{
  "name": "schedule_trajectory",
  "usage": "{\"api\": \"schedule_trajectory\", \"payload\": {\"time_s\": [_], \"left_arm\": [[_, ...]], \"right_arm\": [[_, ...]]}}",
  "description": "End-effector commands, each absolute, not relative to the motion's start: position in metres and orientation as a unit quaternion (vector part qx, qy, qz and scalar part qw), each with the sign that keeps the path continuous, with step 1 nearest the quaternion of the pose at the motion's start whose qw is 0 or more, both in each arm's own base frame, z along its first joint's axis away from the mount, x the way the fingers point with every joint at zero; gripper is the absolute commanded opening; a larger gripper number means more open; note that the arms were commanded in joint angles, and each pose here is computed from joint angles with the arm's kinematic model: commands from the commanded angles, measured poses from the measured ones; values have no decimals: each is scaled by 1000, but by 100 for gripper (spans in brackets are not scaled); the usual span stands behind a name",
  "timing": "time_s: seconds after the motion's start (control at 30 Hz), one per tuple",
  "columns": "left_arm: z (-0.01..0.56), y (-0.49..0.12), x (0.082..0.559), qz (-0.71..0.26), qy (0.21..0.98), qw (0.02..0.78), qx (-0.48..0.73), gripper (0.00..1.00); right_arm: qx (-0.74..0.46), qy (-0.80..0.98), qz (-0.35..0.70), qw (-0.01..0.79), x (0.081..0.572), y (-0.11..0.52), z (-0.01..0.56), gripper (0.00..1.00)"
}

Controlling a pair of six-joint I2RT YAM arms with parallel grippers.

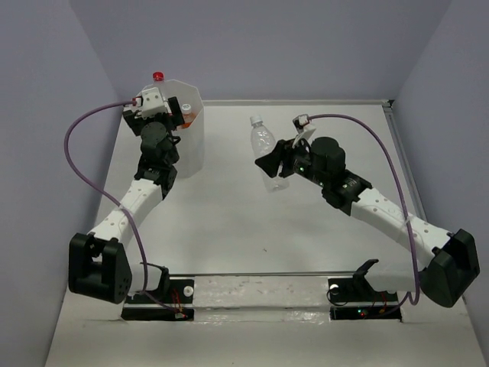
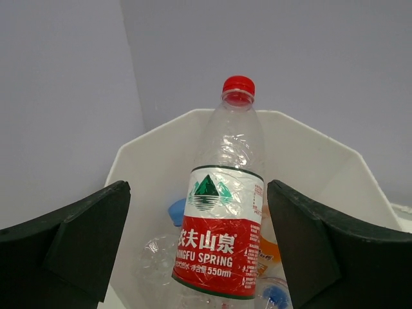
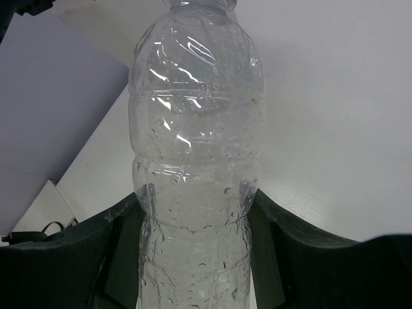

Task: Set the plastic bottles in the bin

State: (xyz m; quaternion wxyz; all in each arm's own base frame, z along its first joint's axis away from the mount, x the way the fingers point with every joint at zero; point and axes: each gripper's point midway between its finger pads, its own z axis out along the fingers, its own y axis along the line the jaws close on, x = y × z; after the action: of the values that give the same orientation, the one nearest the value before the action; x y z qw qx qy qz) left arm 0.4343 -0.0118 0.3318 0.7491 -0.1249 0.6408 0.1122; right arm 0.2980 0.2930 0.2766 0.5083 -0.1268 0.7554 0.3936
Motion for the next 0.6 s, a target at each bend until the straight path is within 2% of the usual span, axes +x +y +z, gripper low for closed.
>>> {"api": "schedule_trajectory", "payload": {"time_s": [0.0, 0.3, 0.43, 0.57], "left_arm": [[406, -5, 404, 59, 568, 803, -171, 99], [477, -16, 350, -57, 526, 829, -180, 99], [490, -15, 320, -93, 515, 831, -188, 99], [487, -17, 294, -120, 536, 814, -185, 99]], "right_arm": [[-152, 699, 427, 553, 303, 318, 338, 29], [-180, 665, 440, 576, 303, 359, 391, 28], [-188, 658, 440, 581, 310, 375, 401, 28], [-192, 629, 448, 606, 316, 391, 438, 27]]}}
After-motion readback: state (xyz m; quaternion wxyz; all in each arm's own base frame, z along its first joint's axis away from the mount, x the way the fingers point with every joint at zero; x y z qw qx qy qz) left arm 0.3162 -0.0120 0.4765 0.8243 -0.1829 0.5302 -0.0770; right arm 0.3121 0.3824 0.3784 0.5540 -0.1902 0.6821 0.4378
